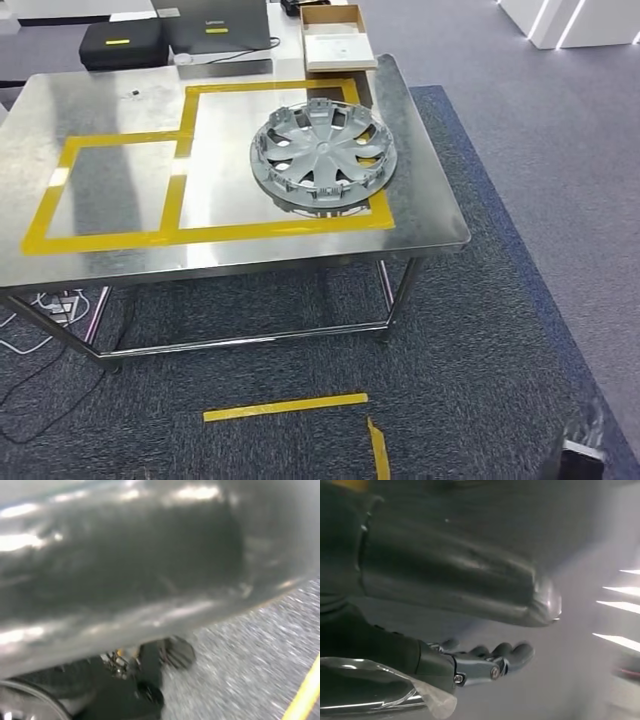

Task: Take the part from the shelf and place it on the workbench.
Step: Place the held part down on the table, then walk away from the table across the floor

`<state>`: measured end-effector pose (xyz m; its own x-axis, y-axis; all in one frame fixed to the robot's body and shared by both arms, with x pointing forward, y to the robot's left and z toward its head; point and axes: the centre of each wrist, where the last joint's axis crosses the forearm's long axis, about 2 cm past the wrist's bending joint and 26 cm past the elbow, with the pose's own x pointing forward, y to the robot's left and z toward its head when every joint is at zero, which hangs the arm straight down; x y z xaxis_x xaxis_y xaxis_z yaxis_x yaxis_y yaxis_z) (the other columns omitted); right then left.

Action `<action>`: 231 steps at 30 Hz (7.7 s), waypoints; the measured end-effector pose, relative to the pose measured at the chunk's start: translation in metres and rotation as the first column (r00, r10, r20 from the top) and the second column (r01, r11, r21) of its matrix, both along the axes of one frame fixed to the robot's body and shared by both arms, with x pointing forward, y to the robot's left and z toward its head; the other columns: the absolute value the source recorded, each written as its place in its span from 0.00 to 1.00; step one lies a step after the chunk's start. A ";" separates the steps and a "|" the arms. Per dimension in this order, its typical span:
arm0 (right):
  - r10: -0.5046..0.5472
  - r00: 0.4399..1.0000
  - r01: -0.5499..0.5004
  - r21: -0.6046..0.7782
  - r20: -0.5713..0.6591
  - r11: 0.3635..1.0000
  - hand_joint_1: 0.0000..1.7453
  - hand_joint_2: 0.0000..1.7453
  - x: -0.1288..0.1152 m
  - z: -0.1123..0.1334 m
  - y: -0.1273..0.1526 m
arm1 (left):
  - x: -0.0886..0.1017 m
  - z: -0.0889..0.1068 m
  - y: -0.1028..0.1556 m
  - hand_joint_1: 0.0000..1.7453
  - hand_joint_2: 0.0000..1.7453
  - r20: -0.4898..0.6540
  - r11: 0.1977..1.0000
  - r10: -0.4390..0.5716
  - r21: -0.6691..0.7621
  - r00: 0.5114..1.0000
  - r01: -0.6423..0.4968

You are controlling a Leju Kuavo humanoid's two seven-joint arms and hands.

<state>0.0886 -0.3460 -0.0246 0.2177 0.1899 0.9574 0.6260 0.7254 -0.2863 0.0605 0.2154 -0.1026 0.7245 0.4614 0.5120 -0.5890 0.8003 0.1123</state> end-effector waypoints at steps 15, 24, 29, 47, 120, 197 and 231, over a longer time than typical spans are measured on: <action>0.129 0.625 0.629 0.595 -0.770 0.501 0.00 0.00 -0.047 -0.082 0.111 | -0.001 0.000 -0.001 0.00 0.00 0.018 0.988 -0.154 0.018 0.988 0.154; 0.245 0.584 0.572 0.607 -0.774 0.552 0.00 0.00 -0.042 -0.079 0.132 | -0.001 -0.001 0.003 0.00 0.00 -0.005 0.984 -0.174 0.027 0.985 0.174; 0.174 0.803 0.476 0.789 -0.570 0.389 0.00 0.00 -0.035 -0.080 0.131 | 0.000 -0.001 0.004 0.00 0.00 0.043 0.989 -0.143 0.030 0.989 0.142; 0.117 0.818 0.514 0.807 -0.563 0.290 0.00 0.00 -0.033 -0.081 0.120 | -0.008 -0.002 0.004 0.00 0.00 -0.063 0.987 -0.162 0.006 0.985 0.163; 0.495 0.524 0.173 0.655 -0.693 0.735 0.00 0.00 -0.036 -0.081 0.125 | -0.011 -0.004 0.025 0.00 0.00 -0.065 0.977 -0.189 0.088 0.980 0.194; 0.514 0.401 -0.114 0.516 -0.758 0.849 0.00 0.00 -0.038 -0.083 0.098 | -0.013 -0.001 -0.007 0.00 1.00 0.030 0.998 -0.005 -0.066 1.000 0.007; 0.586 0.396 -0.213 0.550 -0.707 0.807 0.00 0.00 -0.040 -0.081 0.123 | -0.010 -0.003 0.008 0.00 1.00 -0.055 0.997 -0.080 -0.013 0.995 0.079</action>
<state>0.0489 -0.2228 -0.1056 0.9010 0.2162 0.3761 -0.1621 0.9719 -0.1704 0.0505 0.2238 -0.1051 0.7864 0.4064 0.4651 -0.5164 0.8458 0.1342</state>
